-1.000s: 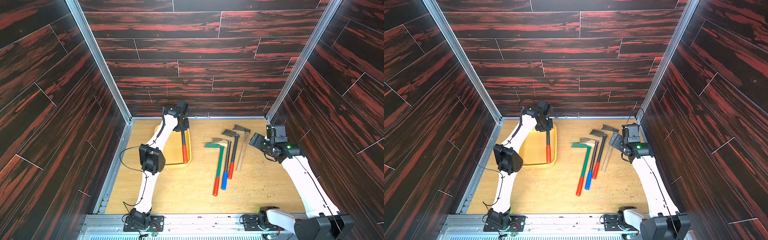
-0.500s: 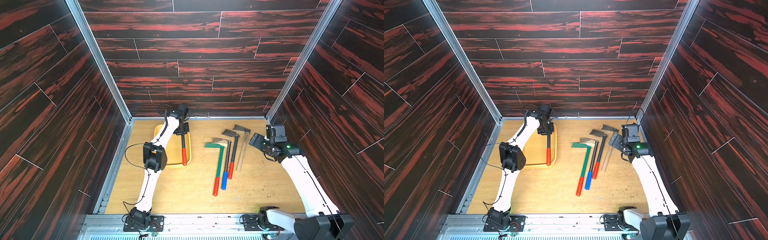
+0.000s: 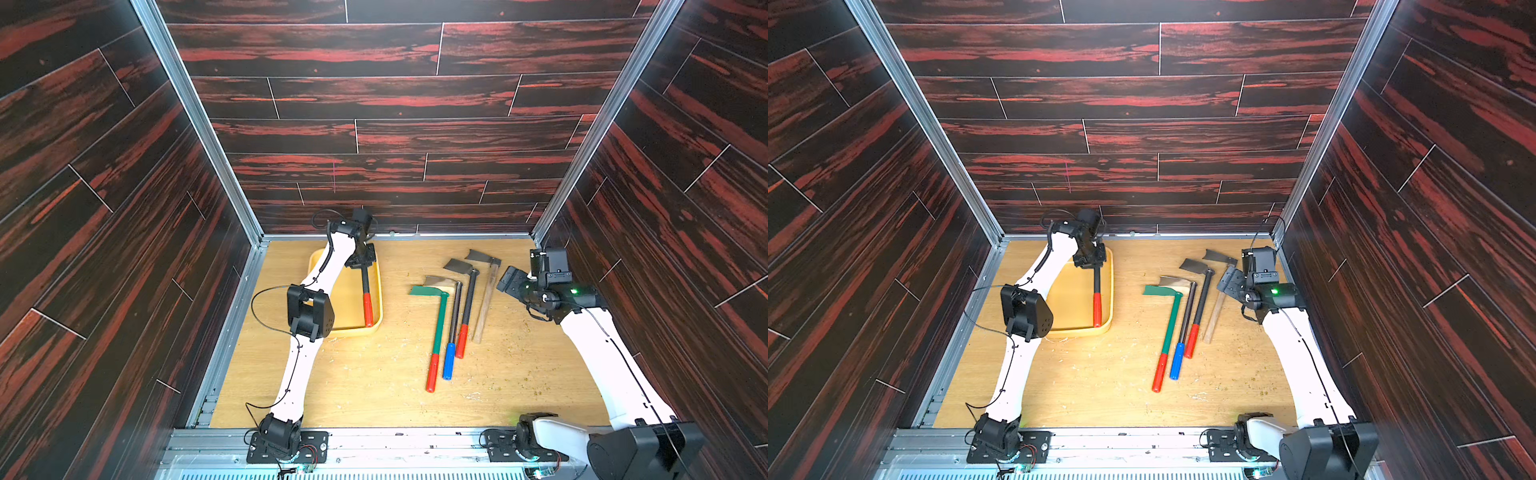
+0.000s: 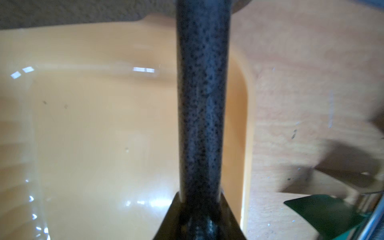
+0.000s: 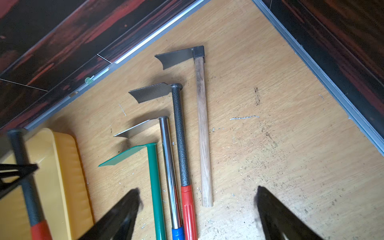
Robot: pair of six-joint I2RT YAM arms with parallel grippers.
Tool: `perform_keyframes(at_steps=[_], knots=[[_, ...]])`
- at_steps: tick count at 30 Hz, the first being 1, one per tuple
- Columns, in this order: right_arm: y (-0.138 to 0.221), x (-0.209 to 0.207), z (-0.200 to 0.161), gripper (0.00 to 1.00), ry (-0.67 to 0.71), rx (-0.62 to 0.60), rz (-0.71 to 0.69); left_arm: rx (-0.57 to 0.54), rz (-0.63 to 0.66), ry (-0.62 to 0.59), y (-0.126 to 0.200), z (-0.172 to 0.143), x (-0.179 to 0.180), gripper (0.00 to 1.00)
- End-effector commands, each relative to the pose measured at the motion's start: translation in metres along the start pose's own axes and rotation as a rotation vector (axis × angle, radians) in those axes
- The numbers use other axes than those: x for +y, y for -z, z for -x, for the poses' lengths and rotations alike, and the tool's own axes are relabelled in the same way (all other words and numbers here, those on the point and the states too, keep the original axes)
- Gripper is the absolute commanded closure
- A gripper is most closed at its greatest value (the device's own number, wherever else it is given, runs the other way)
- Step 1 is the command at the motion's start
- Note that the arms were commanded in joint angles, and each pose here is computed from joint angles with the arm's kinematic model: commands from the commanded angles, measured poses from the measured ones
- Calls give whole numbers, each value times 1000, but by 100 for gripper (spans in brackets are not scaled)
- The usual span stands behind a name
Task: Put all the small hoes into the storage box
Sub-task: Place the hoe in the storage box.
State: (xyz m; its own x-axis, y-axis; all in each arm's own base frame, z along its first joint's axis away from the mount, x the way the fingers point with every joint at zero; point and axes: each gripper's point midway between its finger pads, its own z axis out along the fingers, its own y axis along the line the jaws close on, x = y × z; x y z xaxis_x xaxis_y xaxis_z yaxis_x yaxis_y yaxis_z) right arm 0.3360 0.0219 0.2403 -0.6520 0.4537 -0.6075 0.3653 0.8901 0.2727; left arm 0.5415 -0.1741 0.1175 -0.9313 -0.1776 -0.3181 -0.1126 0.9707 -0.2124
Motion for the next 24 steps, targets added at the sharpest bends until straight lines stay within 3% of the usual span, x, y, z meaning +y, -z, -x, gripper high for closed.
perform_keyframes(at_steps=[1,24], knots=[[-3,-1,3,9,-4,-5,-8,-28,-26,19,11,12,2,88],[-10,-4,0,9,3,7,-29,-8,20,73,-24,9,19,88]])
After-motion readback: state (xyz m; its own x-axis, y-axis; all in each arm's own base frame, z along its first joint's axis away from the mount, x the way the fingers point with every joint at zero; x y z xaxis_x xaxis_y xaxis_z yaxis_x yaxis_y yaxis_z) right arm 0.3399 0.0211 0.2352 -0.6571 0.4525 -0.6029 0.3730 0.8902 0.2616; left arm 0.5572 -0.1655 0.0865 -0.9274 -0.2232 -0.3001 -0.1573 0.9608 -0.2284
